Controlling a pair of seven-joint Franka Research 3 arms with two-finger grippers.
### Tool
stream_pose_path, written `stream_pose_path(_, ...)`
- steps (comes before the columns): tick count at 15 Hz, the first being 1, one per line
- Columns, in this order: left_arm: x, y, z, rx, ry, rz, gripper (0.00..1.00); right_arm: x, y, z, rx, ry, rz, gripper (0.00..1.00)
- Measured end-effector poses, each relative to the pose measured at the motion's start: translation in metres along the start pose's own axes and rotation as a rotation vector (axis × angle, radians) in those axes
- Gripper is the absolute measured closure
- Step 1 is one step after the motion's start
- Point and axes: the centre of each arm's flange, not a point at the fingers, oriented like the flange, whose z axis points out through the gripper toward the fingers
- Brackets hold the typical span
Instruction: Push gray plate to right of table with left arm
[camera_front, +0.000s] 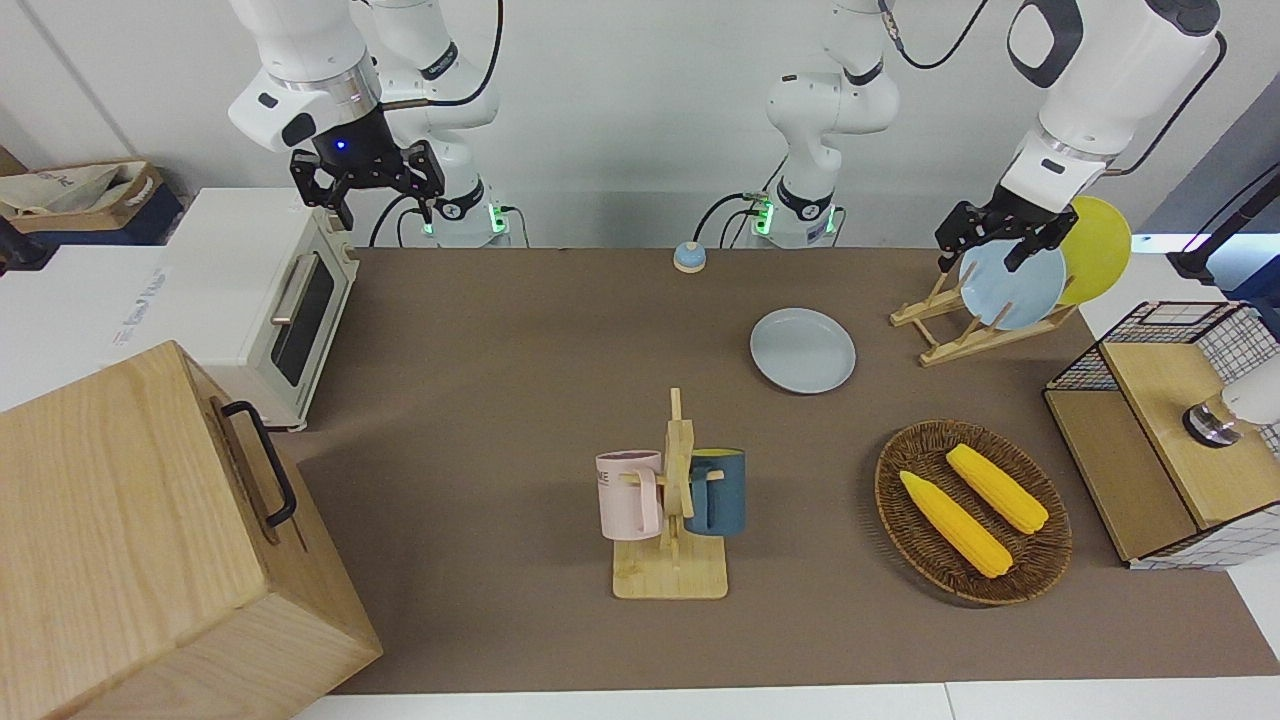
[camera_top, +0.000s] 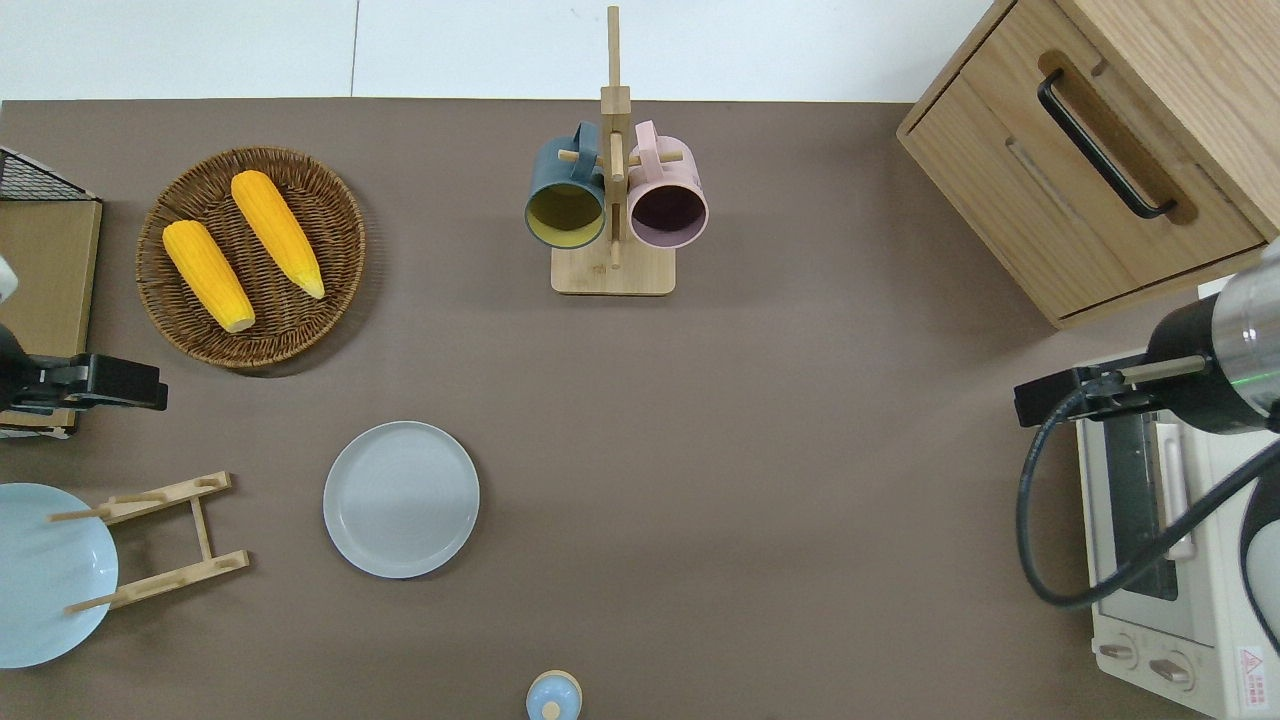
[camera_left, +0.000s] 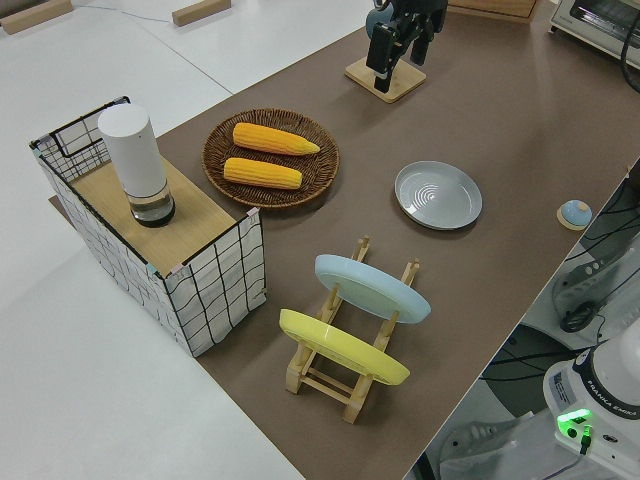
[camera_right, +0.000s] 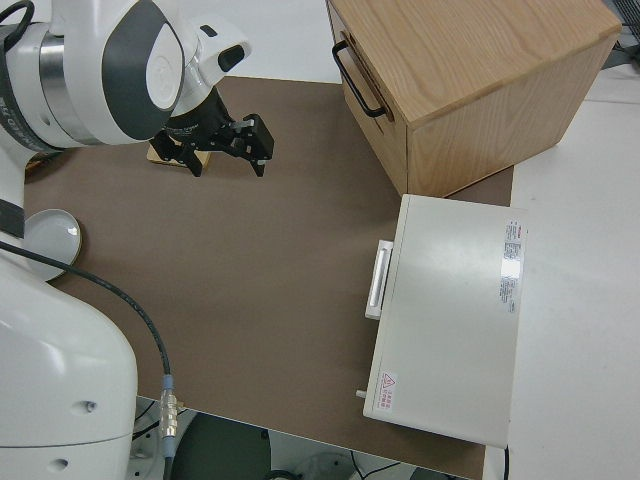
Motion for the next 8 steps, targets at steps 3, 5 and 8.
stream_pose_path(3, 0.0001, 0.0025, 0.0001, 0.0, 0.0, 0.004, 0.0, 0.0, 0.0, 0.0, 0.0, 0.0, 0.0, 0.01)
stream_pose_path(5, 0.0002, 0.0058, 0.0002, 0.001, -0.001, 0.009, 0.0, 0.0, 0.0, 0.0, 0.0, 0.0, 0.0, 0.01)
stream_pose_path(8, -0.0017, 0.007, 0.0019, 0.0, -0.019, 0.01, 0.0, 0.0, 0.0, 0.0, 0.0, 0.0, 0.0, 0.01)
